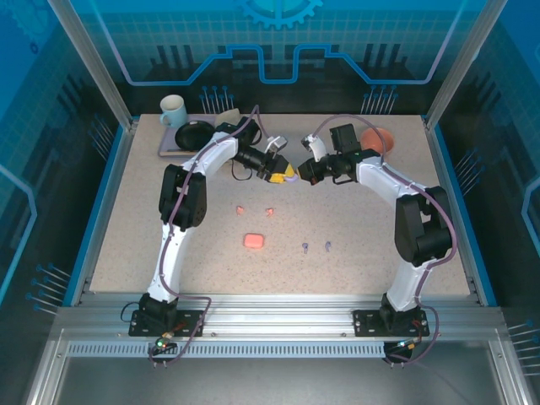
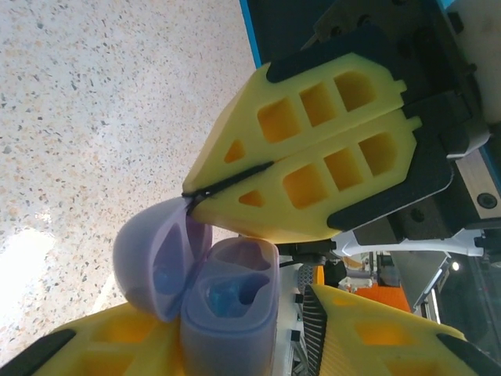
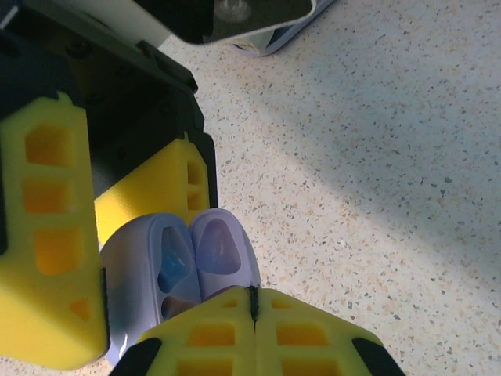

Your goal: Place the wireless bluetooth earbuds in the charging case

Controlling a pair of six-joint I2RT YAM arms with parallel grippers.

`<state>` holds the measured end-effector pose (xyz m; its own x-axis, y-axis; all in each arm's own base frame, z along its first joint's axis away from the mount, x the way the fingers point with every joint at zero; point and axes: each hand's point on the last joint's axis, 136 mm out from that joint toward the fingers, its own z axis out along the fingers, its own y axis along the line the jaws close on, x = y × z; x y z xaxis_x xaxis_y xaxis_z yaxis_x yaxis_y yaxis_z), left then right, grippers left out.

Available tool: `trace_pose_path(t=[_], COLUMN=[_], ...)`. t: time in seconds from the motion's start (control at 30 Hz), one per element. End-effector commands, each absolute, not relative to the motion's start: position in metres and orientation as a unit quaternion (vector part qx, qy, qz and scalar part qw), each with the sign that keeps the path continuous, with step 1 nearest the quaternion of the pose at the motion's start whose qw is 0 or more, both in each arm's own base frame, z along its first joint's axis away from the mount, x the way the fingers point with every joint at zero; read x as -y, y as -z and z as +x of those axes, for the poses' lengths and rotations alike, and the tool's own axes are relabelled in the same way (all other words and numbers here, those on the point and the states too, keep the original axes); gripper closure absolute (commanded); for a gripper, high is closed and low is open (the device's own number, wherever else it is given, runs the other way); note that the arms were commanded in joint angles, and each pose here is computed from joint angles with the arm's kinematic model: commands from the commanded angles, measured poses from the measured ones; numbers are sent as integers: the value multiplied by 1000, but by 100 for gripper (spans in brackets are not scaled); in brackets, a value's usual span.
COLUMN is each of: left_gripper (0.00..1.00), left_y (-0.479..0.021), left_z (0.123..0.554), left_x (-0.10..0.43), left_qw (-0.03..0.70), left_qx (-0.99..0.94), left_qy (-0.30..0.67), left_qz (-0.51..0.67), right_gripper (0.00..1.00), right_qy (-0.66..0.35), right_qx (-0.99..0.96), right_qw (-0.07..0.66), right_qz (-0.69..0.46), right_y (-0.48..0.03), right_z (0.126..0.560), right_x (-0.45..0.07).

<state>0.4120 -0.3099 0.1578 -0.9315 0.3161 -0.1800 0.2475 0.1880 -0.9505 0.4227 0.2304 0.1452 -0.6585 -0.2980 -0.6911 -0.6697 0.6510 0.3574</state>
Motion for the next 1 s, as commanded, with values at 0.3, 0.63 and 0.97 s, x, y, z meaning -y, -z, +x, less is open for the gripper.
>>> trace_pose_path(t=[0.3,0.63,0.97], left_gripper=[66,76,93], left_y=[-160,-158,-158], left_z=[405,409,405], left_x=[314,318,322], left_qw=[46,41,40], left_qx=[749,748,746], left_qy=[-635,-636,-636], left_qz=[-183,-185,-194], right_gripper=[100,100,100], right_qy=[-312,-309,-295], right_qx=[-841,-840,-843], right_qw=[323,324,337], right_qz=[-303,-306,-299], right_y=[-172,-173,-182], right_z=[423,421,427], right_x=[-239,-239,-236])
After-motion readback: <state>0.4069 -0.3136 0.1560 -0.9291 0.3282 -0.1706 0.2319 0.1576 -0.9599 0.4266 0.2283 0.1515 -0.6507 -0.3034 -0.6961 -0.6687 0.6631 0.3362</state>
